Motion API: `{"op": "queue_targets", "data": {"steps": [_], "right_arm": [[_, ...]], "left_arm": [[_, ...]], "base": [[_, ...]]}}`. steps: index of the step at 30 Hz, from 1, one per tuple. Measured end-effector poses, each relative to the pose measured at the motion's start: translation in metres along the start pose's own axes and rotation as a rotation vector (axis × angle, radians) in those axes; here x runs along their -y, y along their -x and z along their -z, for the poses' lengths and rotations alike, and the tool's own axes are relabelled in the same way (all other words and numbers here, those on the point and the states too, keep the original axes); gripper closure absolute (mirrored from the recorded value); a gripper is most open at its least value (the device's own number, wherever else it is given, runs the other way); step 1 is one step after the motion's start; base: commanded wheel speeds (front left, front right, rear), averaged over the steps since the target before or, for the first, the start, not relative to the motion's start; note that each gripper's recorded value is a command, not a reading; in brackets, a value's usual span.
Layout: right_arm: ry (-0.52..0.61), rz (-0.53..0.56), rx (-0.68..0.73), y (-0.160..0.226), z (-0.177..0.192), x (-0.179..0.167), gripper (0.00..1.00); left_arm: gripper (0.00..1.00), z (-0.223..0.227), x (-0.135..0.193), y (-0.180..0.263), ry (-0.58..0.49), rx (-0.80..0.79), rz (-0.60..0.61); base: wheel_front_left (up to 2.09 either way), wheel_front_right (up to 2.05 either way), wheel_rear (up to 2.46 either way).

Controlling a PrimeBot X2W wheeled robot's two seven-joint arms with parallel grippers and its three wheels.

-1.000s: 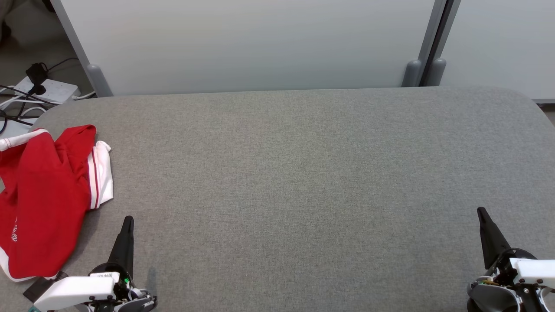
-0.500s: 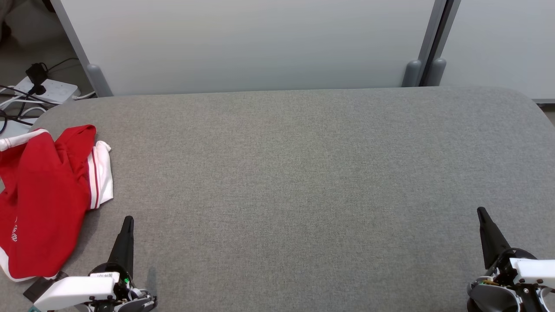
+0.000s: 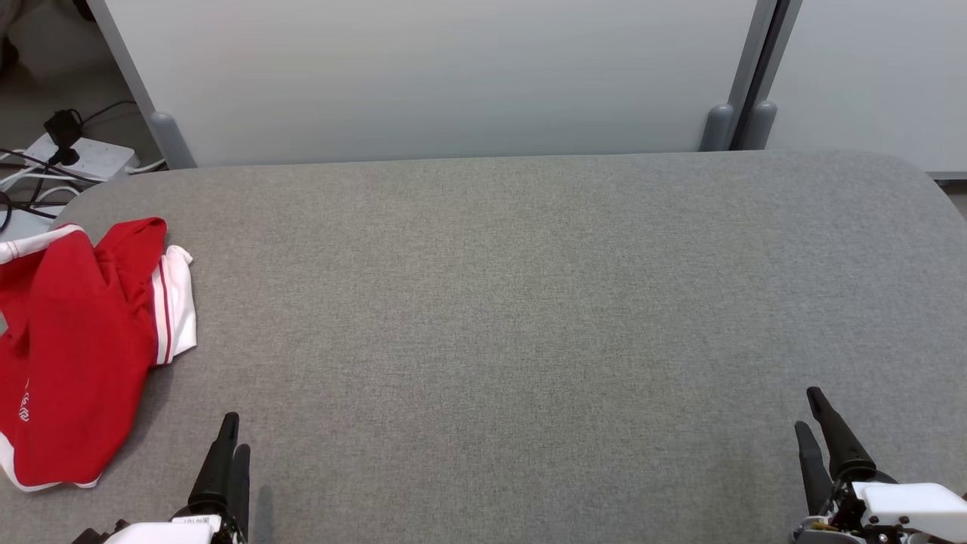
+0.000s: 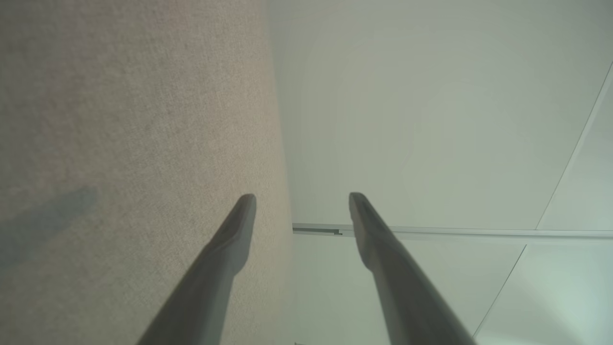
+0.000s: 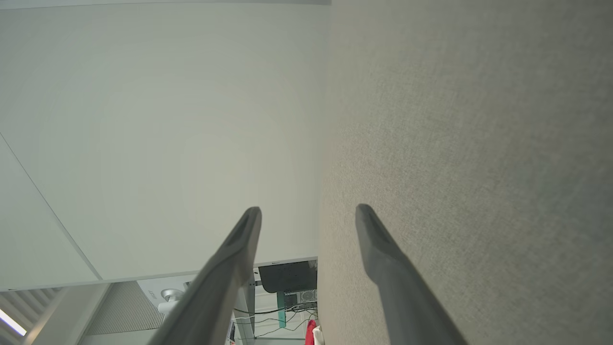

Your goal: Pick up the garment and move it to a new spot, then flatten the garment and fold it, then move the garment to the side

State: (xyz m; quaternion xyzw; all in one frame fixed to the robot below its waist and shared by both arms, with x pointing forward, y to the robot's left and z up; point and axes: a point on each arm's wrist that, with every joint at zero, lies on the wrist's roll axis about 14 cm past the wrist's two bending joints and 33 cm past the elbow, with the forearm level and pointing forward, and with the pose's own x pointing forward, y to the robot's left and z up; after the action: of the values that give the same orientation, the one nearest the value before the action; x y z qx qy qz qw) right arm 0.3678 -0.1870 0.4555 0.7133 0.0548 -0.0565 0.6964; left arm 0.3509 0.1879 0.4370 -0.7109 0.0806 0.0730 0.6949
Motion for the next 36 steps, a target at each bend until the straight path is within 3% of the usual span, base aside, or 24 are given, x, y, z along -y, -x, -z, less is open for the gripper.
{"op": "queue_targets", "data": {"steps": [10,36], "right_arm": [[0.092,-0.014,0.003,-0.008,0.003,-0.008,0.00],[0.491,-0.033,-0.019,-0.024,0.015,-0.018,0.00]], "left_arm": [[0.00,-0.006,0.006,-0.005,-0.079,0.013,0.010],[0.00,-0.015,0.016,-0.019,-0.484,0.023,0.021]], "base": [[0.00,0.00,0.00],[0.00,0.00,0.00]]}}
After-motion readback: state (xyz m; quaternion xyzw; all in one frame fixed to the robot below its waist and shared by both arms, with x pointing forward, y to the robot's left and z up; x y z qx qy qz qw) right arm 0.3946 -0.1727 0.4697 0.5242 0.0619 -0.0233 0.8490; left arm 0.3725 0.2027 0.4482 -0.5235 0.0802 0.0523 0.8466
